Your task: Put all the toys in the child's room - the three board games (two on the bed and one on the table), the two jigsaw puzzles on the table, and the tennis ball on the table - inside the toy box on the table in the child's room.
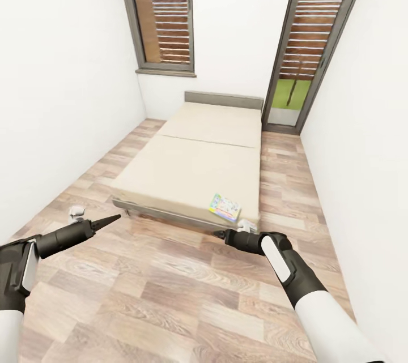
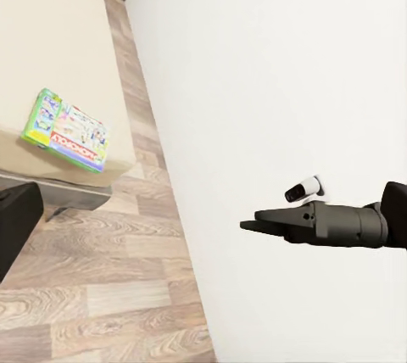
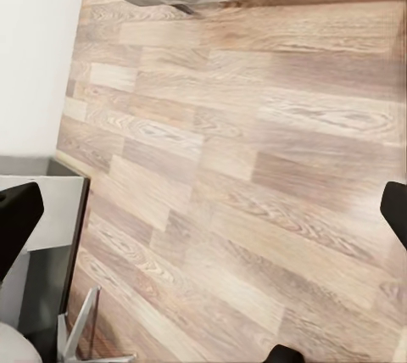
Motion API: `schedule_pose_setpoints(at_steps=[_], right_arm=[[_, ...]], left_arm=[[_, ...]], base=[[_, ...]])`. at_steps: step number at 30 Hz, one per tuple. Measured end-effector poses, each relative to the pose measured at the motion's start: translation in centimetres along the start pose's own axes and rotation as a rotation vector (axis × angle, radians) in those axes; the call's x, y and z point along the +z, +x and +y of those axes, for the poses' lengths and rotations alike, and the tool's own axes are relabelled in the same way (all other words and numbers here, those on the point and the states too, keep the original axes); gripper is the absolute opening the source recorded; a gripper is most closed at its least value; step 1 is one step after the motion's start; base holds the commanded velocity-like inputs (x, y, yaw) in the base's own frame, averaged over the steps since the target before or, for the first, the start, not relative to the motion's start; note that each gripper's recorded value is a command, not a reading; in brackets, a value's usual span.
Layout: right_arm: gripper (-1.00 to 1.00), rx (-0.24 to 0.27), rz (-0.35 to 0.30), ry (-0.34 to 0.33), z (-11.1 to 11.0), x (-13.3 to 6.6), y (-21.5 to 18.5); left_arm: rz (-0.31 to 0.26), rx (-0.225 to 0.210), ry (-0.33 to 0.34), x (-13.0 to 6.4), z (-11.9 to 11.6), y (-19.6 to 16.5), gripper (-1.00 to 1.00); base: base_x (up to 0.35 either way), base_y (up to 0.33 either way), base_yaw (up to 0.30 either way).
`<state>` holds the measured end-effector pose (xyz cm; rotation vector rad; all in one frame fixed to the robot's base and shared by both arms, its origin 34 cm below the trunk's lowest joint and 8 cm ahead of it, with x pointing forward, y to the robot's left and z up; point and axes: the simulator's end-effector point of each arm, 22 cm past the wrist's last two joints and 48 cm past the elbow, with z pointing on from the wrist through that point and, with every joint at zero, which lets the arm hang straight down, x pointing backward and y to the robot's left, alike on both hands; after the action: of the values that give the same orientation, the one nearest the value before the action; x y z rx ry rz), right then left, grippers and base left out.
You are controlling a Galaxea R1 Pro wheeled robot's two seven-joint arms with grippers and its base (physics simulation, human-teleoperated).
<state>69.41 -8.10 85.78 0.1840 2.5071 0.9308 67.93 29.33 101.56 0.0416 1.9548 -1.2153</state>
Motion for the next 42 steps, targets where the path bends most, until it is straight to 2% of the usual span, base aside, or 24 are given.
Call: schedule_pose_setpoints(at_steps=[4, 6, 8, 13, 15, 19, 21, 27, 31, 38, 42], right_arm=[[1.00, 0.003, 0.000, 0.001, -0.1, -0.1, -0.1], [1.00, 0.003, 0.000, 0.003, -0.2, -0.1, -0.1], [1.00, 0.003, 0.001, 0.007, -0.4, -0.1, 0.0], [1.00, 0.032, 0.024, 0.032, -2.3, -0.3, 2.0], [1.00, 0.040, 0.030, 0.021, -1.5, -0.1, 2.3], [1.00, 0.044, 0.031, -0.002, 0.4, 0.1, 1.8], [1.00, 0.046, 0.045, 0.005, 0.4, 0.2, 2.5], [1.00, 0.084, 0.133, 0.058, -1.7, 0.6, 6.7], [1.00, 0.105, 0.163, 0.095, -3.2, 0.6, 8.7], [1.00, 0.144, 0.188, 0.159, -6.0, 0.1, 11.3], [1.00, 0.175, 0.196, 0.218, -9.1, -0.9, 12.7]], left_arm=[[0.003, -0.010, -0.001, 0.1, 0.2, 0.3, 1.00], [0.015, -0.027, -0.012, 0.1, 0.9, 1.2, 1.00], [0.037, -0.025, -0.038, 0.0, 2.0, 2.3, 1.00], [0.064, -0.018, -0.068, -0.4, 3.2, 3.5, 1.00], [0.067, -0.019, -0.041, 0.1, 2.6, 4.3, 1.00], [0.043, 0.020, -0.006, 0.0, 1.5, 3.3, 1.00], [0.045, 0.012, 0.013, 0.2, 1.2, 4.1, 1.00], [0.082, -0.008, 0.043, 0.2, 1.0, 7.1, 1.00], [0.096, -0.008, 0.062, -0.1, 0.7, 8.5, 1.00], [0.096, 0.024, 0.075, -0.2, 0.5, 8.8, 1.00], [0.093, 0.047, 0.072, -0.2, 0.6, 8.7, 1.00]], base=[[0.125, 0.074, -0.069], [0.127, 0.072, -0.021], [0.127, 0.072, -0.008], [0.102, 0.057, -0.002], [0.000, 0.000, 0.000], [0.000, 0.000, 0.000], [0.000, 0.000, 0.000], [0.000, 0.000, 0.000], [0.000, 0.000, 0.000], [0.000, 0.000, 0.000], [0.000, 0.000, 0.000]])
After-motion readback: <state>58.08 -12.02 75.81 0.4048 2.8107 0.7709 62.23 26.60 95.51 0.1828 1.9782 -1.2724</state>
